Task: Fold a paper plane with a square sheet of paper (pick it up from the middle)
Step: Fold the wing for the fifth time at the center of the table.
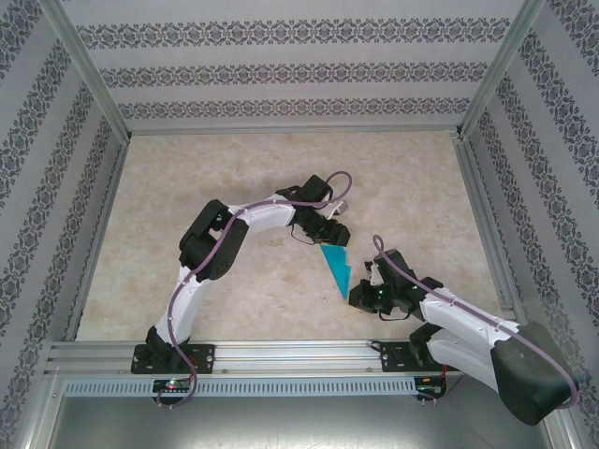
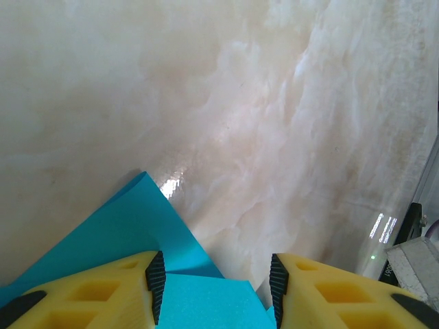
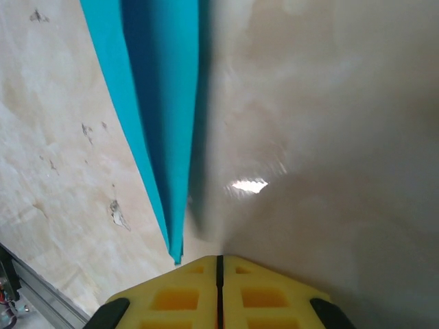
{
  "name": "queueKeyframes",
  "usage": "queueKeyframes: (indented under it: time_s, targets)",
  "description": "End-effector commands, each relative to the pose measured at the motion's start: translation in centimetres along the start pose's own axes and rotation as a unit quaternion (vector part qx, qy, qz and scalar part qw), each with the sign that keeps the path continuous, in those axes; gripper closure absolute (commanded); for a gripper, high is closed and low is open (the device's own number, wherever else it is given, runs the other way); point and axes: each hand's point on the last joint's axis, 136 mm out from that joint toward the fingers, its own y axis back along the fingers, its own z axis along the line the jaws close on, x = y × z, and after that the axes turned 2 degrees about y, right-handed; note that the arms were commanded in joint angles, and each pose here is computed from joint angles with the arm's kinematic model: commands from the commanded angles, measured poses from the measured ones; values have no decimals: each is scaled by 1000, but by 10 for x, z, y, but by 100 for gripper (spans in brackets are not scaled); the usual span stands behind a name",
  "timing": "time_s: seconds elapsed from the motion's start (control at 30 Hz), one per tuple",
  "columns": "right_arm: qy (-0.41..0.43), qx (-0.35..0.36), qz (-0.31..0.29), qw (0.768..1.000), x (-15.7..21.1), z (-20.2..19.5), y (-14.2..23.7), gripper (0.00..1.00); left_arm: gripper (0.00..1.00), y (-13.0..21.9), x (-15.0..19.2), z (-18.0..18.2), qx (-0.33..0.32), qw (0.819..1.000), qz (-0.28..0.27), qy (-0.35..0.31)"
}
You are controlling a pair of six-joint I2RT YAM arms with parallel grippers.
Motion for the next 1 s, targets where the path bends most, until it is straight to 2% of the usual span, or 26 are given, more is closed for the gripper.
queueKeyframes:
  time_s: [0.0, 0.27, 0.47, 0.7, 0.8, 0.97]
  targets:
    - [-15, 14, 7, 1000, 4, -4, 4, 91, 52, -16, 23, 46, -52, 997, 38, 35]
    - [-12, -46, -41, 998, -32, 29, 20, 87, 51, 15, -1, 10, -40, 999, 0, 5]
    - [-24, -56, -60, 996, -48, 25, 26, 79, 50, 41, -15, -12, -53, 998, -27, -18]
    - [-41, -88, -95, 991, -71, 24, 39, 68, 49, 63, -10, -24, -95, 993, -56, -37]
    - [-45, -101, -104, 988, -77, 24, 44, 65, 48, 68, -5, -31, -125, 989, -61, -42]
    - [-48, -113, -126, 984, -94, 24, 56, 63, 48, 75, 10, -27, -232, 969, -81, -28]
